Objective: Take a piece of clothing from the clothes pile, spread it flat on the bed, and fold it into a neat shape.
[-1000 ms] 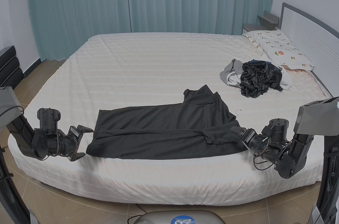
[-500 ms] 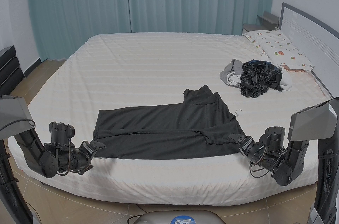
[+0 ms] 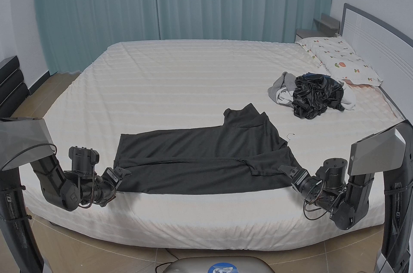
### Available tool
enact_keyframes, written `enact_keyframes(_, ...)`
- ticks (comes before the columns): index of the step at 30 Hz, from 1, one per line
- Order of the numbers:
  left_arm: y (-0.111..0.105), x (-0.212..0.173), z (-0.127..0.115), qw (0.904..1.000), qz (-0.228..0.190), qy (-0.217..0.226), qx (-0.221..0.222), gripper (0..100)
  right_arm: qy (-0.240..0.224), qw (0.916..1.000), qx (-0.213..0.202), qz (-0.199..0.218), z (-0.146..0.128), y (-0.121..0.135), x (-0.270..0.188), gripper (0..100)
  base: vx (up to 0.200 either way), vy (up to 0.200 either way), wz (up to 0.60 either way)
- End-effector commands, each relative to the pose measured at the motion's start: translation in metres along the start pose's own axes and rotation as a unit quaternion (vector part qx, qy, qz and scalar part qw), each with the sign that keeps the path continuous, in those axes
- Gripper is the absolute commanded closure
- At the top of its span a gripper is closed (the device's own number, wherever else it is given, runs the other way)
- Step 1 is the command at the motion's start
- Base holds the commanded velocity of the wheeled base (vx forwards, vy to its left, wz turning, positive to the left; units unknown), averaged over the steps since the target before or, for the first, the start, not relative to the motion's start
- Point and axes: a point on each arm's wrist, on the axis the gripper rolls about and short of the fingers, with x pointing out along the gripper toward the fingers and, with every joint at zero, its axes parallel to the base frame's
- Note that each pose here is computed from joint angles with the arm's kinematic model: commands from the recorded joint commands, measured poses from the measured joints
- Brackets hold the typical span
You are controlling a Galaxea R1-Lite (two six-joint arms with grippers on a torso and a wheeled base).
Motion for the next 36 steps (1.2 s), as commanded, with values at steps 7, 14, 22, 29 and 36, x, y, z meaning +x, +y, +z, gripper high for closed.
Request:
enact_keyframes(7,0.003,0.011,0.001,0.9998,0.016,-0.009,0.011,100,0.006,1.0,-0.001,-0.004,-0.003,-0.002,0.0,0,0.0,0.0,0.0)
enact_keyframes(14,0.005,0.012,0.001,0.9994,0.026,-0.021,0.011,100,0.011,0.9999,-0.002,-0.007,-0.006,-0.003,-0.001,0,0.0,0.0,0.0)
enact_keyframes(22,0.006,0.007,-0.001,0.9991,0.031,-0.026,0.013,100,0.021,0.9997,-0.005,-0.014,-0.01,-0.004,-0.001,0,0.0,0.0,0.0)
enact_keyframes(29,0.007,0.003,-0.003,0.9991,0.032,-0.024,0.013,100,0.023,0.9996,-0.005,-0.017,-0.013,-0.007,0.011,0,0.0,0.0,0.0)
enact_keyframes(36,0.008,0.003,-0.002,0.9991,0.032,-0.024,0.011,100,0.018,0.9997,-0.004,-0.016,-0.008,-0.001,0.031,0,0.0,0.0,0.0)
